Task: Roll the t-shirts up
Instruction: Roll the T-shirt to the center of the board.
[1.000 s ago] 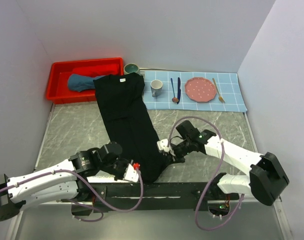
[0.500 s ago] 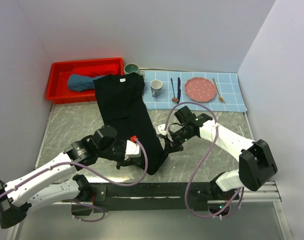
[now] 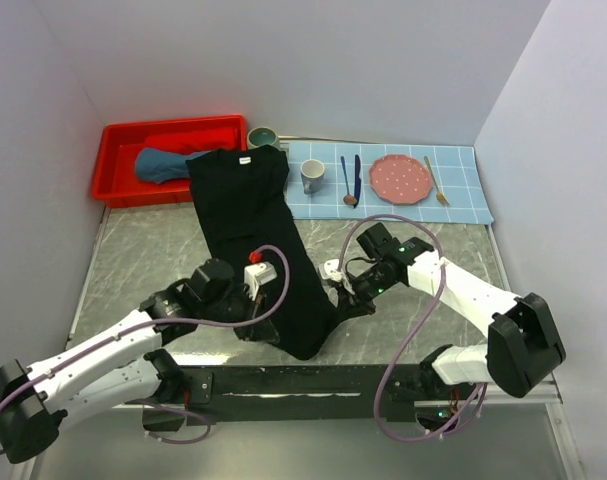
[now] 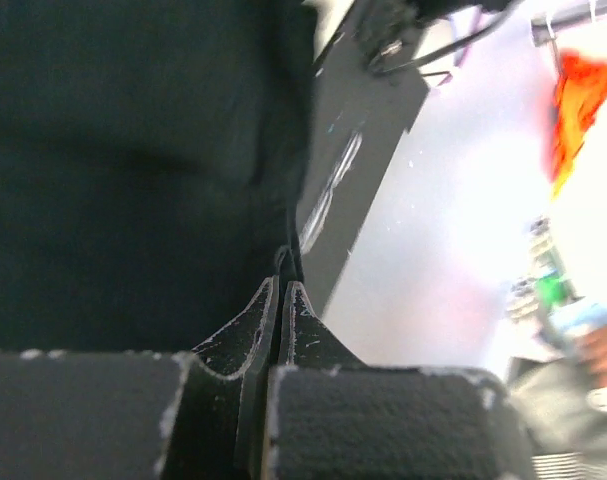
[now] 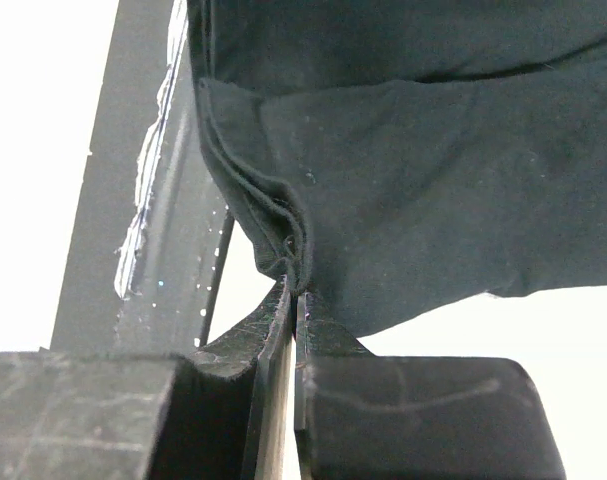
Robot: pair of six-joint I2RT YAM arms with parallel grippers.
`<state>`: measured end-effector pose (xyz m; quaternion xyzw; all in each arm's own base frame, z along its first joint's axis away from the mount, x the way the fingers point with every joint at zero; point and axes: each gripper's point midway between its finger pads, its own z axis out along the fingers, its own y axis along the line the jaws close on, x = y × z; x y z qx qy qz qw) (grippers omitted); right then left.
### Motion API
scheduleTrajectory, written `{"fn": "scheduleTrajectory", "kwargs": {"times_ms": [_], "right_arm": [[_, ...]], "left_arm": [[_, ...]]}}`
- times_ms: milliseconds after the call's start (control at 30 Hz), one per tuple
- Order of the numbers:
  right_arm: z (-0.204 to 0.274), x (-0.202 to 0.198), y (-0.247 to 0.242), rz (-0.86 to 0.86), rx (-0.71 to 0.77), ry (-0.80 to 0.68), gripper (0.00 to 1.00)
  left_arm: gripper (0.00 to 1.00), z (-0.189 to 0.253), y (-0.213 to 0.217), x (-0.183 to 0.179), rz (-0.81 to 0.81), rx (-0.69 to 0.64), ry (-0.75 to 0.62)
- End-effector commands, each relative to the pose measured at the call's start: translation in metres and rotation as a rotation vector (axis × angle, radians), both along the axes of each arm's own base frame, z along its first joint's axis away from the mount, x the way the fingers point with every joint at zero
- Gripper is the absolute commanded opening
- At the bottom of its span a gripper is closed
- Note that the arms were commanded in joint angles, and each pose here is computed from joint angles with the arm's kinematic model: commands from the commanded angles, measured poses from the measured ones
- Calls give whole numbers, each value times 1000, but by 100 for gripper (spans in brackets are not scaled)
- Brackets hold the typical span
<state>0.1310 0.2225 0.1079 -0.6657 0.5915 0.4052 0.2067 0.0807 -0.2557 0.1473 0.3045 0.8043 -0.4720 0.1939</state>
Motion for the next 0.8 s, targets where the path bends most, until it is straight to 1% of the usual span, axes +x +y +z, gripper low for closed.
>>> {"fn": "scheduleTrajectory", "kwargs": {"times_ms": [0, 67, 100, 167, 267, 333, 400, 467, 533, 633, 767], "right_arm": [[0, 0, 2, -47, 10, 20, 6], [-4, 4, 4, -62, 2, 37, 6], [-4, 4, 5, -78, -1, 61, 6], [-7, 7, 9, -95, 2, 75, 6], [-11, 12, 14, -126, -6, 104, 6], [-14, 19, 18, -152, -21, 129, 5], [-16, 20, 18, -159, -43, 164, 5], [-18, 22, 22, -146, -52, 190, 5], [-18, 27, 25, -149, -67, 216, 5], [-16, 39, 30, -173, -79, 233, 5], [-15, 55, 35, -207, -86, 234, 4]], "left_arm": [[1, -28, 6, -1, 241, 85, 302], [1, -34, 12, -1, 292, 102, 329], [1, -42, 19, 1, 347, 141, 335], [1, -43, 21, 3, 381, 137, 343], [1, -54, 36, 21, 527, 187, 368], [1, -57, 46, 34, 609, 195, 392], [1, -55, 50, 39, 646, 191, 395], [1, -52, 51, 40, 647, 185, 391], [1, -55, 55, 42, 677, 204, 396], [1, -56, 61, 47, 726, 216, 417], [1, -54, 69, 56, 773, 220, 396]]}}
